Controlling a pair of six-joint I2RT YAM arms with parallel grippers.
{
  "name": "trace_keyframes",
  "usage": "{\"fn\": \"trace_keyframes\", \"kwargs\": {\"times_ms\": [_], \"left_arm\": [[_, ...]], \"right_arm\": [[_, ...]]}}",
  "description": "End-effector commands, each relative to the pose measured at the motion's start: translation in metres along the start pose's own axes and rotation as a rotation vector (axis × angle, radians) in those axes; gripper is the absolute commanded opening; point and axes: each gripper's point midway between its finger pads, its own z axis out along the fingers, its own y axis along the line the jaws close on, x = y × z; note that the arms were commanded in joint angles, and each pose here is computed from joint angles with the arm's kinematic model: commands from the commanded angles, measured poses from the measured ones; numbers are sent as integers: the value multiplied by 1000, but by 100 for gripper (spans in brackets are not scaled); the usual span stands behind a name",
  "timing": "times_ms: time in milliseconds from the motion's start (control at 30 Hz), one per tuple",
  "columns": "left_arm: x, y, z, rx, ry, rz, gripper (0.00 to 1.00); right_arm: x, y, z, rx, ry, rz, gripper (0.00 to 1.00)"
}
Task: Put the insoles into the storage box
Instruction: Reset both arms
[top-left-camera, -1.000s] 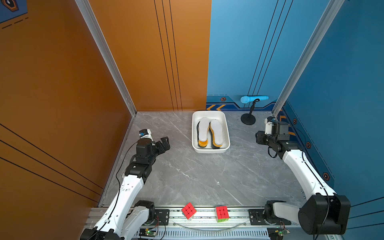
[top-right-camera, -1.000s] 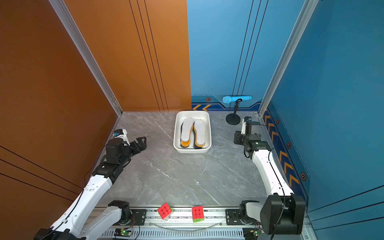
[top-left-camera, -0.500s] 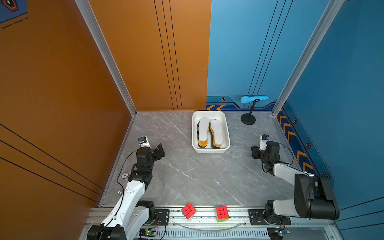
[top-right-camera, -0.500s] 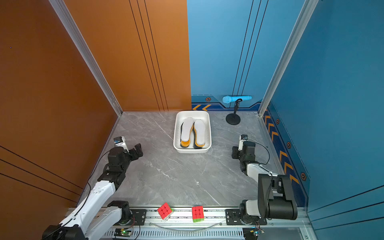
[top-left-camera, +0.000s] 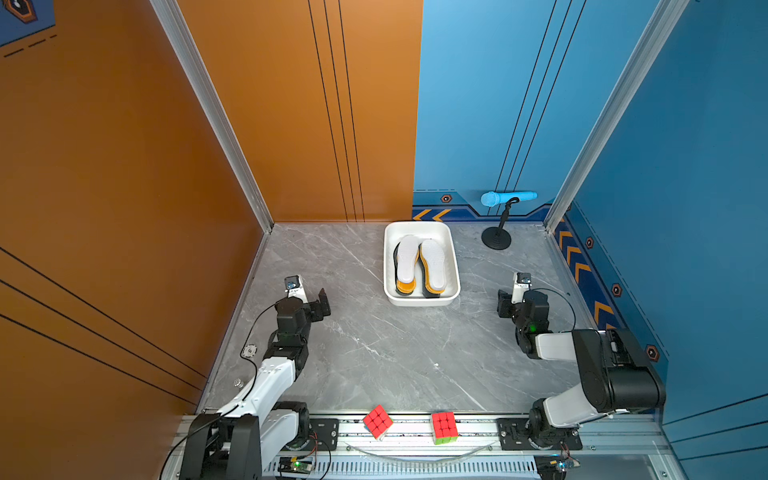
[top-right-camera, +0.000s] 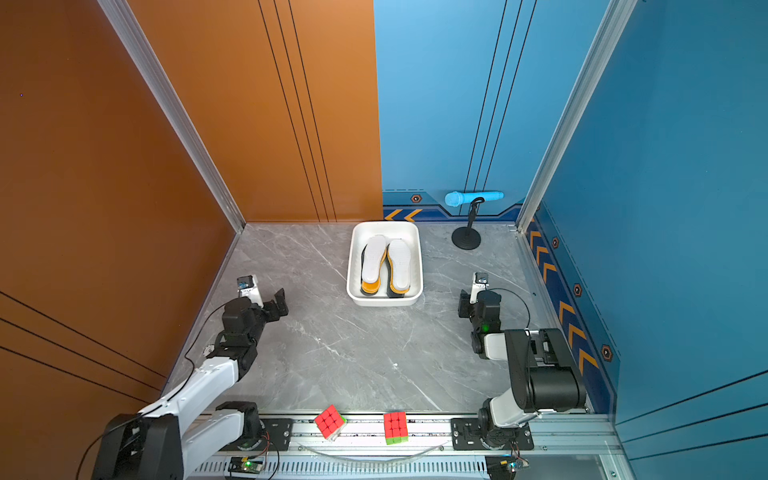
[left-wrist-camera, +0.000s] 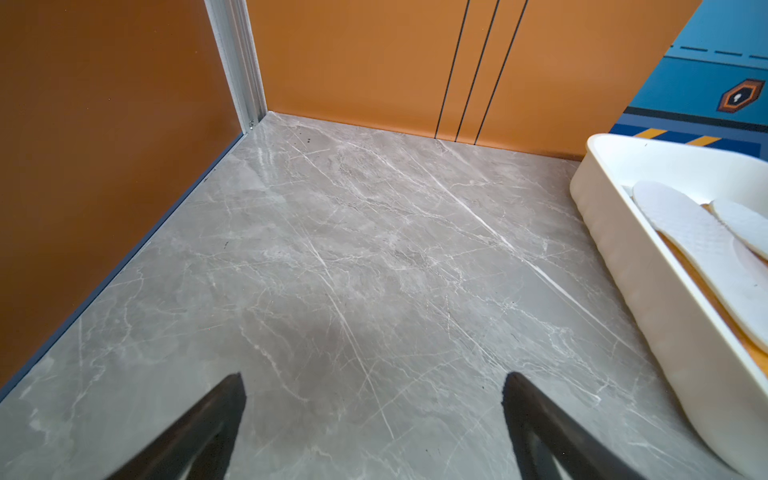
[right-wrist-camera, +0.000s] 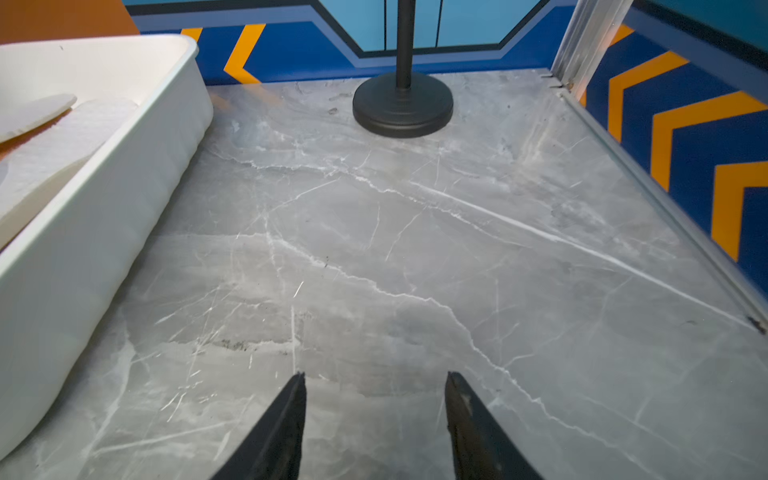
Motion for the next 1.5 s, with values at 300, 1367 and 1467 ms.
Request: {"fn": "trace_keyframes", "kwargs": {"times_ms": [300, 1367, 1467], "left_arm": [[5, -9, 30, 47, -61, 88, 98], [23, 0, 64, -65, -29, 140, 98], [23, -1, 64, -63, -24, 149, 98]], "right_arm": [[-18, -6, 0, 49, -68, -4, 62], [-18, -7, 0, 57, -66, -4, 100], [-18, -8, 0, 57, -65, -3, 100]]}}
